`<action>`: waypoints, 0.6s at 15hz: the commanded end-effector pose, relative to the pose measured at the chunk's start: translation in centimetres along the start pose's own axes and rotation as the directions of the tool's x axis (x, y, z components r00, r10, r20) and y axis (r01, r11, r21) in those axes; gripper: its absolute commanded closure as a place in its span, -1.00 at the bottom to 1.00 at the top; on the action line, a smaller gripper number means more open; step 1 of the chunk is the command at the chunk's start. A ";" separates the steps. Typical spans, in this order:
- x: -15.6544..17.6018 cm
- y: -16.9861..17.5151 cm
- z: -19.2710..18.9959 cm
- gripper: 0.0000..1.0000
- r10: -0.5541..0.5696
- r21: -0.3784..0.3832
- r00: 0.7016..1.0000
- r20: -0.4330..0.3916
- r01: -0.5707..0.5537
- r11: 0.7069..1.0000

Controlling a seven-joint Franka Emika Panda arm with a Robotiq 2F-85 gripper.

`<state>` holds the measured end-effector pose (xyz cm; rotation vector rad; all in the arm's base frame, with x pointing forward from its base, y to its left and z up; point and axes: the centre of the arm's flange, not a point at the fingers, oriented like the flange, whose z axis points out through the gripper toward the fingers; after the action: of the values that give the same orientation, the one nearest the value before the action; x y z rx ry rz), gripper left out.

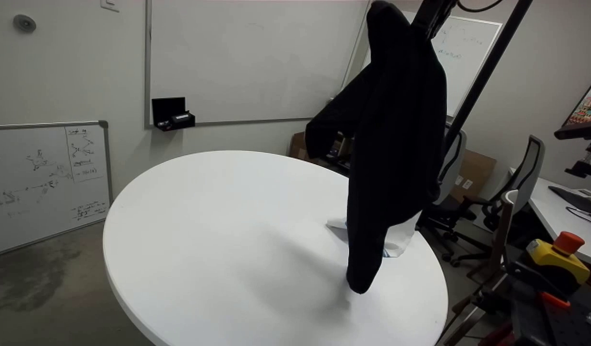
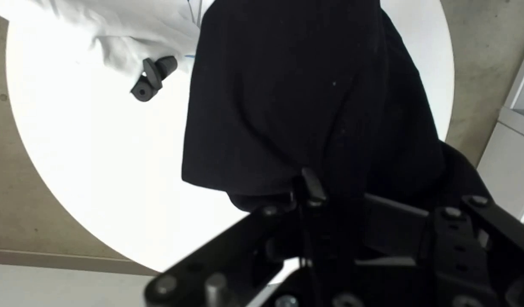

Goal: Remove the black cloth from the metallic object and put it on the table

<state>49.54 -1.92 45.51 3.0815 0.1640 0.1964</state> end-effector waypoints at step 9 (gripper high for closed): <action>0.8 -5.8 13.1 0.97 -0.140 -0.123 0.989 0.049 0.145 0.982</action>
<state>50.77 2.52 34.83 2.9612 0.3819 0.0657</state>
